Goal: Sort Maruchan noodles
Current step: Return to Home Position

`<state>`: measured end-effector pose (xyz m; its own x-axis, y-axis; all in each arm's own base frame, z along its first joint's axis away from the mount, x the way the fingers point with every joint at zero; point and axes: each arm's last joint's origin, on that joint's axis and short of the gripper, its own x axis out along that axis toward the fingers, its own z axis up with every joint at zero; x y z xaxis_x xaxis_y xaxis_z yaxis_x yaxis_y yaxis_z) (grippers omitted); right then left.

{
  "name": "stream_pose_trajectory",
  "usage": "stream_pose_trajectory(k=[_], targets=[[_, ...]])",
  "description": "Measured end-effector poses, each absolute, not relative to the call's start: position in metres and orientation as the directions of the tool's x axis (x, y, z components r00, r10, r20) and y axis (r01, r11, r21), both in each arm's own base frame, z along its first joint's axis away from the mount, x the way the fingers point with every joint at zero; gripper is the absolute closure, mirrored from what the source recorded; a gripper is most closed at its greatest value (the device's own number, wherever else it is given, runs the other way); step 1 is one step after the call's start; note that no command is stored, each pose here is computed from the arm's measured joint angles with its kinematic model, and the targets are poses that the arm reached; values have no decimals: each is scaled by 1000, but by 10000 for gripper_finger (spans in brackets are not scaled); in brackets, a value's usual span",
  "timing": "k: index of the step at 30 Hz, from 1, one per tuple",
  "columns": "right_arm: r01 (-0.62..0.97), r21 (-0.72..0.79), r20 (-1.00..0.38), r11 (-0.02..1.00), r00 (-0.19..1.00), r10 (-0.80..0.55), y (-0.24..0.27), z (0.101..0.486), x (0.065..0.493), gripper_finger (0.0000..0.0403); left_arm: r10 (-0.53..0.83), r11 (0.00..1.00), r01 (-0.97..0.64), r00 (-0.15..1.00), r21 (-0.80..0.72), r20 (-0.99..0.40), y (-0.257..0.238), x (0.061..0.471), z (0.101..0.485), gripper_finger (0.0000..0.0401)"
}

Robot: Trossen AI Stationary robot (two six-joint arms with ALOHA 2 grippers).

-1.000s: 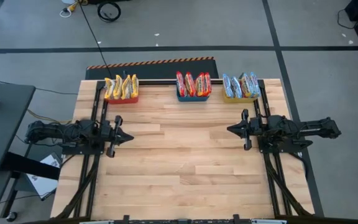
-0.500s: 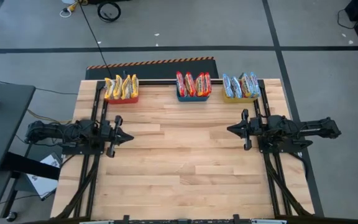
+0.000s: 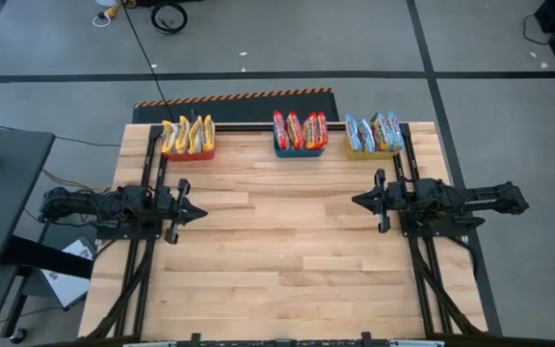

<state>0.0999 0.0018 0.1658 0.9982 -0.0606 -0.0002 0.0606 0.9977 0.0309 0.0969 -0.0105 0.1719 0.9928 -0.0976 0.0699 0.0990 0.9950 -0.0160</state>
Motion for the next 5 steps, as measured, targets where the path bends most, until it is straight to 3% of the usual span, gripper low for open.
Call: stream_pose_trajectory(k=[5], targets=[[61, 31, 0, 998, 998, -61, 2, 166, 100, 373, -98, 995, 99, 993, -16, 70, -10, 97, 172, 388]])
